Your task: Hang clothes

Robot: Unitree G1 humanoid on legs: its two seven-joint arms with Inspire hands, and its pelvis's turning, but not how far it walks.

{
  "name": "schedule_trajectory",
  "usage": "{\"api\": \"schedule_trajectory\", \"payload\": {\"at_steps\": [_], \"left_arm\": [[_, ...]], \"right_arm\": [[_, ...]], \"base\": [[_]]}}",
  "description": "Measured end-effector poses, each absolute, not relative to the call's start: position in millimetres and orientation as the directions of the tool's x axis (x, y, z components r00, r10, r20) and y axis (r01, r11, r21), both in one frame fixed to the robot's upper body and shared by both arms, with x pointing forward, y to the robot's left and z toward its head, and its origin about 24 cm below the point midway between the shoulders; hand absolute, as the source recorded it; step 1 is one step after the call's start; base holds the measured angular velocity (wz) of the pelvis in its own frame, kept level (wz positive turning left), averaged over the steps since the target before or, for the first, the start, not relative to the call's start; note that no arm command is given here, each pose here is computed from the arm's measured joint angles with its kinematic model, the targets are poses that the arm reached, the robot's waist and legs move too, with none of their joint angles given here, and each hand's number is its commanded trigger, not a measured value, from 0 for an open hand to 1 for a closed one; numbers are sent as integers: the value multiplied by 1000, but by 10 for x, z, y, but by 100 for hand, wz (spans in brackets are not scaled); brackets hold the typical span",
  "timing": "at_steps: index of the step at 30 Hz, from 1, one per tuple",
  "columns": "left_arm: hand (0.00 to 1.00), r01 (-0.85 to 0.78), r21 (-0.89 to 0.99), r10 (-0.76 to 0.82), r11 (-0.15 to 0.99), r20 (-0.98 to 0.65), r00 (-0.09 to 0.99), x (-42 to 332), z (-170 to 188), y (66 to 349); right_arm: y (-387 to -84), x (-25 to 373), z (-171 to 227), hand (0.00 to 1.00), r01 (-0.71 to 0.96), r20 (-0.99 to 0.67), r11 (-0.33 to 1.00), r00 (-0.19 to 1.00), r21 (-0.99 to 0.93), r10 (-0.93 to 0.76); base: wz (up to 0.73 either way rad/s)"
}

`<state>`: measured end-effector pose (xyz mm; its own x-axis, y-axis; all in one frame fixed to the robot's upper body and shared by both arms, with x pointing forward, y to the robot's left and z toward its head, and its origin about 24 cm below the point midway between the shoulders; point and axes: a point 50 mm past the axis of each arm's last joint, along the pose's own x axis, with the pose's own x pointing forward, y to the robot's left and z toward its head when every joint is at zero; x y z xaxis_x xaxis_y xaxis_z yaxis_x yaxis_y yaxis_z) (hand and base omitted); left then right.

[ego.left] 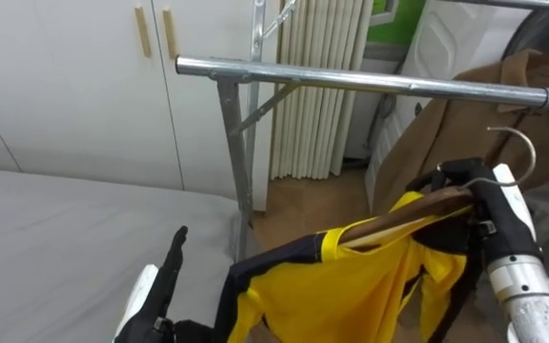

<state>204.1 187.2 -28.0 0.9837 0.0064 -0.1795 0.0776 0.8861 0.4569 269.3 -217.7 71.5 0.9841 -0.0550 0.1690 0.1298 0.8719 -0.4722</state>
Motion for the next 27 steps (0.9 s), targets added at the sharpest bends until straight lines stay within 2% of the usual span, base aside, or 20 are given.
{"api": "schedule_trajectory", "payload": {"at_steps": [27], "left_arm": [[0,92,465,14,880,-219,976,2040,-286,1898]], "right_arm": [[-2245,3009,906,100,199,212,861,971,-469,-109]], "base": [[4]]}}
